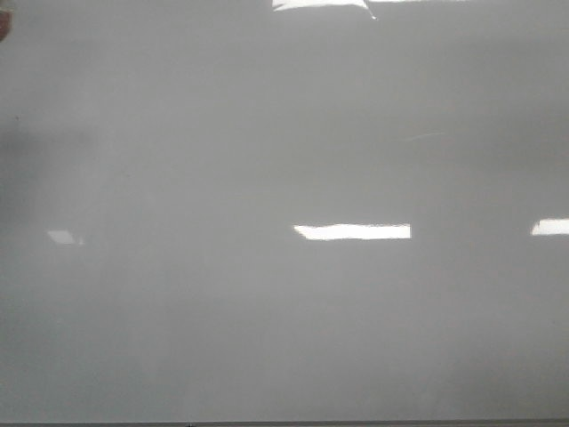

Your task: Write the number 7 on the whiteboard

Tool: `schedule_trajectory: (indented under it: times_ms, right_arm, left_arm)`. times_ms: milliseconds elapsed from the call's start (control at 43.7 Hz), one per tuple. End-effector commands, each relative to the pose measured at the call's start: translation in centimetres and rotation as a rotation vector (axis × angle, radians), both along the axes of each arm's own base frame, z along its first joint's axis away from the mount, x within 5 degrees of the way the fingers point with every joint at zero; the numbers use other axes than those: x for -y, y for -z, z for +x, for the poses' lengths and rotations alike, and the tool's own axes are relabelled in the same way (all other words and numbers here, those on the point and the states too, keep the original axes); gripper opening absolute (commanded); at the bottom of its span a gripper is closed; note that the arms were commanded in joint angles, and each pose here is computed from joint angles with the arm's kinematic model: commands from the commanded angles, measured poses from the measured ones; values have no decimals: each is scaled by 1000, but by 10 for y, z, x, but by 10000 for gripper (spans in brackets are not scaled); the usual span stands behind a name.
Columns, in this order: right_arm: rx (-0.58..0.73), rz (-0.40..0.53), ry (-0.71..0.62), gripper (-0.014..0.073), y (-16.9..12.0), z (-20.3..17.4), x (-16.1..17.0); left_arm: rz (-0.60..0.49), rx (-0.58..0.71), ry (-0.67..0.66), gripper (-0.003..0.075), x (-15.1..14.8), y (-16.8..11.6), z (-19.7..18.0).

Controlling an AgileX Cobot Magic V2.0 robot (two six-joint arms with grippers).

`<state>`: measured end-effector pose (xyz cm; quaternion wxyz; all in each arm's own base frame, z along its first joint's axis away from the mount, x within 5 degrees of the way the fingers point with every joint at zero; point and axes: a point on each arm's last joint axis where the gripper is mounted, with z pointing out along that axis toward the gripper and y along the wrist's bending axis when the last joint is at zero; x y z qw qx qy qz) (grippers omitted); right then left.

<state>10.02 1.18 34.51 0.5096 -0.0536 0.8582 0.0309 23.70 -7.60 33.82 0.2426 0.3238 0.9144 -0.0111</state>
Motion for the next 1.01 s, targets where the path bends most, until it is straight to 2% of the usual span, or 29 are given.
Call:
schedule_trajectory:
  times_ms: [0,206,321,412,664,824,985]
  right_arm:
    - [65,1,-1,580,-13,3,0]
    - [-73,4,-8,580,-6,17,-3]
    - [-148,-22,-57,580,-7,29,-8]
    - [-192,-74,-184,580,-8,36,-20]
    - [-260,-212,-672,580,4,48,-71]
    - [-213,-226,-934,580,12,52,-105]
    - [-111,-203,-1068,580,16,57,-131]
  left_arm:
    - [12,49,175,-20,25,-12,-9]
    - [83,-1,491,-20,81,7,-25]
    - [100,-7,594,-20,103,14,-34]
    - [100,-5,637,-20,114,17,-40]
    - [103,29,745,-20,131,16,-54]
    - [104,41,804,-20,139,16,-64]
    - [97,56,830,-20,145,15,-69]
